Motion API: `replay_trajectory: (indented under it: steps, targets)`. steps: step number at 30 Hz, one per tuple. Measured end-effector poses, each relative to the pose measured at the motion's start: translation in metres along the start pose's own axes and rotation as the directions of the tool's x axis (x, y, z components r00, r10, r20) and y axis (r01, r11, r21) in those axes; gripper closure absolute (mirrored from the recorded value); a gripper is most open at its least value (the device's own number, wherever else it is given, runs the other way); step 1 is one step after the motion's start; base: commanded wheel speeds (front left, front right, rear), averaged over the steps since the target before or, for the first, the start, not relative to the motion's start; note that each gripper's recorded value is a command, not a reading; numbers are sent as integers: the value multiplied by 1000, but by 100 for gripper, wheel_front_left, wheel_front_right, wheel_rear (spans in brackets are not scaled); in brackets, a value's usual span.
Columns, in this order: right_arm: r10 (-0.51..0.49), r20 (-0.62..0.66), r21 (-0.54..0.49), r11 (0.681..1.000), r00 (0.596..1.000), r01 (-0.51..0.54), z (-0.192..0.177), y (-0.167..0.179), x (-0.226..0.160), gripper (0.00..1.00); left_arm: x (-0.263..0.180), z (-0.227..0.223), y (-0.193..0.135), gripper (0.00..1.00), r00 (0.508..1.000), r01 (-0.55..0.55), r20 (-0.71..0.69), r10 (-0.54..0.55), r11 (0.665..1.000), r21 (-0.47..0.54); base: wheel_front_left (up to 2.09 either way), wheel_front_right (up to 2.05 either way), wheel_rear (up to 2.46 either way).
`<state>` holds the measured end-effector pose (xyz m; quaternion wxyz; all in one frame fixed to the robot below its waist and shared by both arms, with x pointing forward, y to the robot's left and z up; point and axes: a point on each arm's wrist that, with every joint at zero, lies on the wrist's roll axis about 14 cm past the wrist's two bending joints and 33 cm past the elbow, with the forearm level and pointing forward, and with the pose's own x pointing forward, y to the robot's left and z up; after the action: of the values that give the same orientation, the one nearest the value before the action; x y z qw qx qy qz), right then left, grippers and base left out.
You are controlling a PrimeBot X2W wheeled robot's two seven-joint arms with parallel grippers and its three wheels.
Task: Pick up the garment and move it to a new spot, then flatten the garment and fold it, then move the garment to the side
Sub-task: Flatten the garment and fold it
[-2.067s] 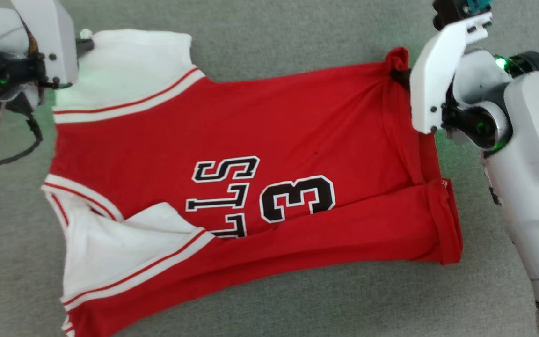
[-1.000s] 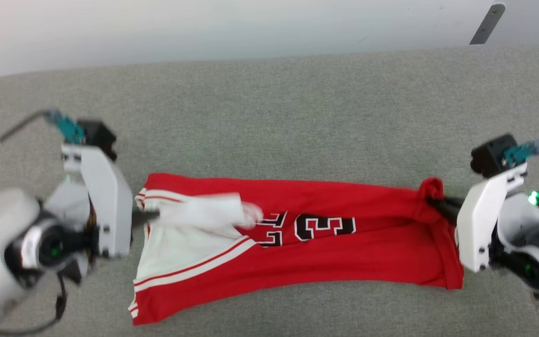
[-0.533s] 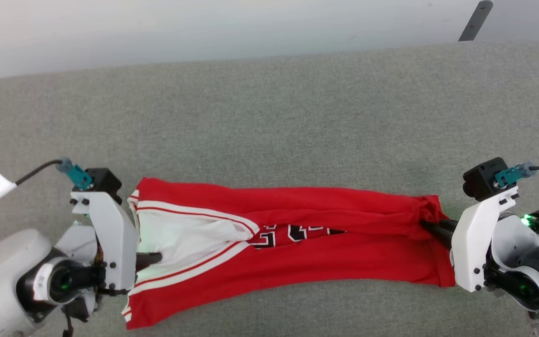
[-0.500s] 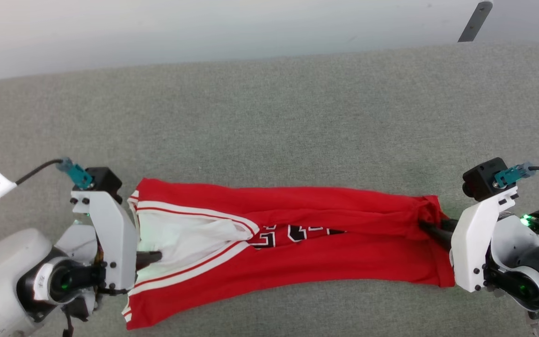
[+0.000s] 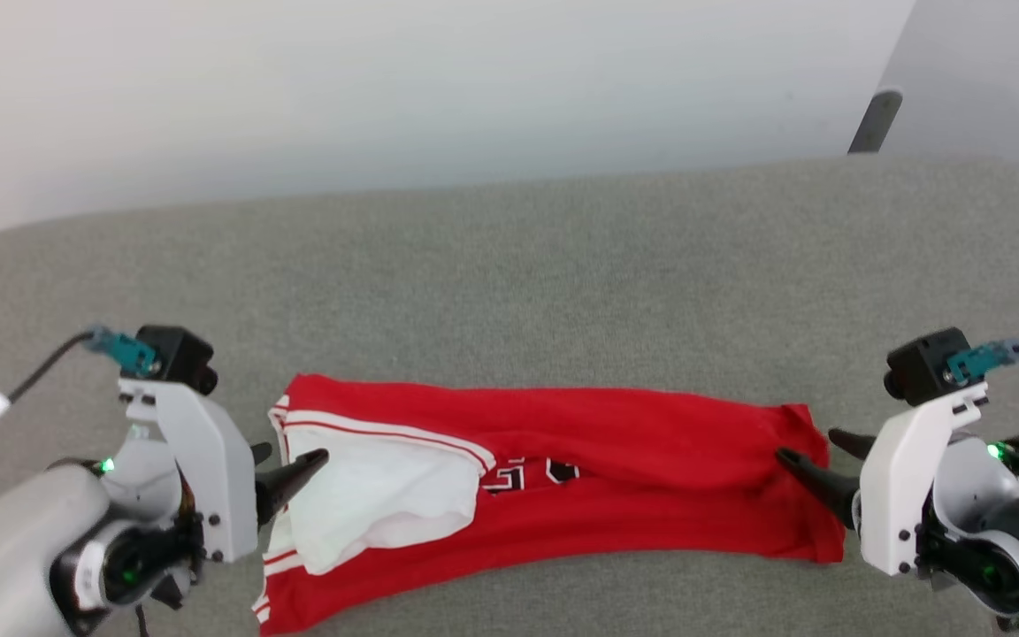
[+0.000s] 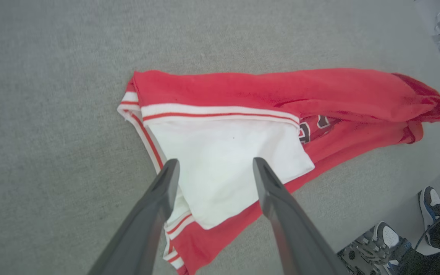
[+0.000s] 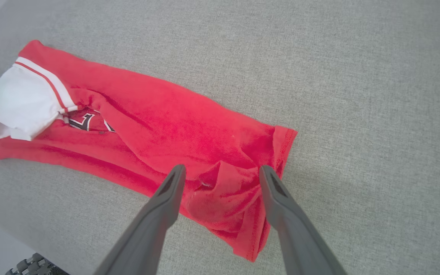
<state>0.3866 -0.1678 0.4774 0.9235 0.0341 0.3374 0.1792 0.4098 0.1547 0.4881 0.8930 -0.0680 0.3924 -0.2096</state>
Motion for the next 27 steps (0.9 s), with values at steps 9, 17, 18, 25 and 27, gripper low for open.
replay_trajectory:
  steps: [9,17,18,25,27]
  targets:
    - [-32,74,76,997,997,26,-3,-6,-26,0,-31,26,-2,0,936,-39,351,12,997,72,0,0,0]
    - [-87,72,125,989,994,78,-9,-22,-34,0,-53,23,20,0,828,-141,554,83,988,61,0,0,0]
    - [-93,71,129,988,993,83,-10,-24,-35,0,-55,22,23,0,819,-154,566,93,986,60,0,0,0]
    - [-125,15,176,977,992,121,-22,-35,-34,0,-74,30,36,0,727,-222,667,164,975,3,0,0,0]
    - [-132,0,182,975,991,130,-24,-38,-32,0,-77,24,40,0,705,-246,684,185,969,-8,0,0,0]
